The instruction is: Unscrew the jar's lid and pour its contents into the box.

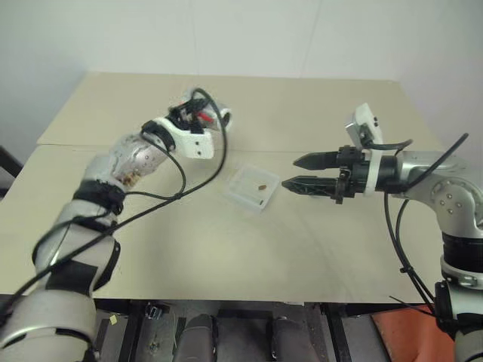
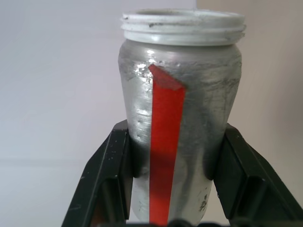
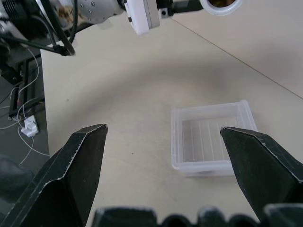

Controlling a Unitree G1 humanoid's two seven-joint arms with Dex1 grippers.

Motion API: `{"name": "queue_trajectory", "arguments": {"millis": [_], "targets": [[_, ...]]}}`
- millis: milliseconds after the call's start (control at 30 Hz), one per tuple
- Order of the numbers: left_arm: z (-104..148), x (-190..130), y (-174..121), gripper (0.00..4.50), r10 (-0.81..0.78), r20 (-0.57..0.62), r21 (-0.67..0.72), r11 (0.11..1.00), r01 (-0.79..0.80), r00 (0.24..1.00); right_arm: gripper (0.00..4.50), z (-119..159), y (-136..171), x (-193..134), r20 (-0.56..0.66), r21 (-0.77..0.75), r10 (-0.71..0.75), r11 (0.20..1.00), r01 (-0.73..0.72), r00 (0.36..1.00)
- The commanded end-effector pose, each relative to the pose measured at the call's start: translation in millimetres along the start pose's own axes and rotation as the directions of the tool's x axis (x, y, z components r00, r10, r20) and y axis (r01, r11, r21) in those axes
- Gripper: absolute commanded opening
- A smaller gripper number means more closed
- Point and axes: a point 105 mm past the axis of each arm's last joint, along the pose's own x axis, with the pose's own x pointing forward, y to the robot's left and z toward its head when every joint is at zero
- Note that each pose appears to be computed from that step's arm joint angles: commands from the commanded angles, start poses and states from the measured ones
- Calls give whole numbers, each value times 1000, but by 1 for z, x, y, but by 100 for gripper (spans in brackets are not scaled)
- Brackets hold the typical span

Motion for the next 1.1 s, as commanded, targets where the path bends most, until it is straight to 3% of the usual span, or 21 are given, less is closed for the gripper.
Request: {"name": "queue_trajectory", "arguments": {"millis": [33, 167, 400, 767, 1033, 1100], "targets": [[-1, -10, 8, 196, 56, -54, -493, 867, -75, 997, 448, 16, 2, -5, 80, -56, -14, 998, 18, 997], [4, -26, -4, 196, 42, -84, -756, 649, -91, 996, 448, 16, -2, -3, 92, -61, -52, 996, 58, 994], [6, -39, -32, 196, 38, -162, -910, 381, -164, 986, 448, 13, -6, 1, 76, -99, -88, 991, 95, 993], [-13, -44, -69, 196, 44, -272, -917, 291, -273, 961, 448, 9, -6, -1, 63, -132, -101, 985, 109, 993], [-10, -40, -90, 196, 22, -273, -919, 291, -267, 962, 448, 10, -3, -2, 66, -139, -98, 985, 107, 993], [-9, -40, -92, 268, 17, -273, -921, 285, -266, 962, 450, 10, -2, -2, 64, -140, -96, 985, 104, 993]]}}
